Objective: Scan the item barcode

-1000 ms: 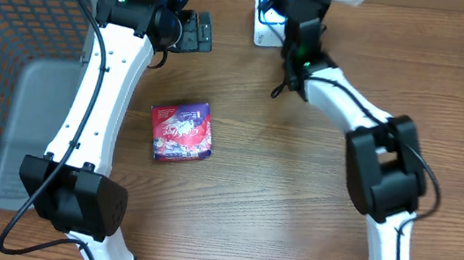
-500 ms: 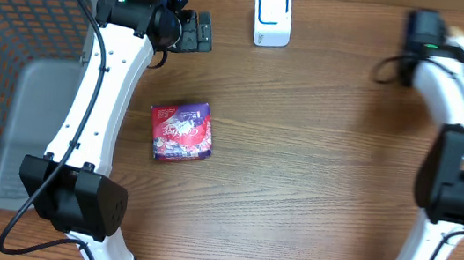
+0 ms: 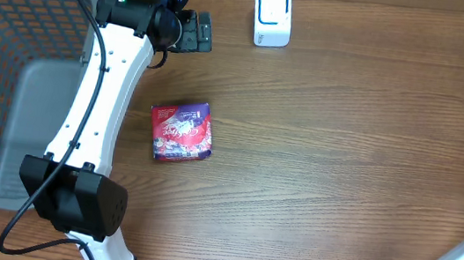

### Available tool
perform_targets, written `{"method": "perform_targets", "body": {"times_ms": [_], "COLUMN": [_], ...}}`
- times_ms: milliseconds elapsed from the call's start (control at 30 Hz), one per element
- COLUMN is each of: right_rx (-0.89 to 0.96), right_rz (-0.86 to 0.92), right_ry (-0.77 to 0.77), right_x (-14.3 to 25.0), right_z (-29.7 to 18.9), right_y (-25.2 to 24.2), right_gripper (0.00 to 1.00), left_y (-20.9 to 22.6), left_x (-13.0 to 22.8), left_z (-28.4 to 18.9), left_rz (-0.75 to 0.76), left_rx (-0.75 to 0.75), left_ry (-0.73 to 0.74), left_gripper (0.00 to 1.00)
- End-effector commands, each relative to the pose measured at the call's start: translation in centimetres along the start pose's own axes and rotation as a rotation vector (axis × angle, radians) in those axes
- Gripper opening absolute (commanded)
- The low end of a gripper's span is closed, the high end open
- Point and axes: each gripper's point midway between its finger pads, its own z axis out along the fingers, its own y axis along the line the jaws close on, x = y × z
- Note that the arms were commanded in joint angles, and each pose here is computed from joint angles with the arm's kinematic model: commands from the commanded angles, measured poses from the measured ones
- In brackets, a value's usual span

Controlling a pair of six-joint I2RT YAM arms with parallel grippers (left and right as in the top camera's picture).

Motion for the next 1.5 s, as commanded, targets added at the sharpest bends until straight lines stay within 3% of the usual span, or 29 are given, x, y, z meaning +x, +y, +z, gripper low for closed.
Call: {"method": "perform_targets", "body": {"times_ms": [0,167,300,367,500,600,667,900,1000,1167,1467], "right_rx": [-0.228,-0.674,-1.126,-1.24,-1.261,-1.406,-1.449,-1.564,-1.377,-0.965,-0.995], "right_rz": [0.074,0.035,-0.102,-0.17,-0.416,-0.69,-0.768,-0.986,-0.954,-0.78,-0.548], "right_ry": [-0.082,-0.204,-0.186,-0.108,0.038,0.213,0.309,0.625,0.669,0.484,0.282], "right_x": [-2.6,-5.5,-2.9,-0.2,7.1,16.4,20.6,36.2,39.9,41.1,43.9], "right_z": [-4.6,-16.1,-27.0,-29.6,-31.3,-34.7,-35.4,-33.5,-29.6,-23.5,-26.7], "right_y": [1.6,6.3,12.1,14.8,20.1,25.6,27.6,33.3,34.9,37.4,43.5], "right_gripper": [1.0,1.0,1.0,1.0,1.0,1.0,1.0,1.0,1.0,1.0,1.0], "left_y": [0.0,0.0,0.0,0.0,0.0,0.0,0.0,0.0,0.0,0.0,0.0], "left_x": [-0.8,-0.8,-0.8,-0.8,-0.8,-0.8,-0.8,-0.8,-0.8,-0.8,-0.8], "left_z": [-1.9,-1.9,-1.9,-1.9,-1.9,-1.9,-1.9,-1.9,-1.9,-1.9,-1.9], "left_rz": [0.007,0.007,0.007,0.007,0.007,0.007,0.007,0.007,0.007,0.007,0.007], "left_rx": [0.004,0.004,0.004,0.004,0.004,0.004,0.004,0.004,0.004,0.004,0.004], "left_ry": [-0.048,-0.048,-0.048,-0.048,-0.048,-0.048,-0.048,-0.048,-0.048,-0.048,-0.048], "left_gripper": [1.0,1.0,1.0,1.0,1.0,1.0,1.0,1.0,1.0,1.0,1.0]}}
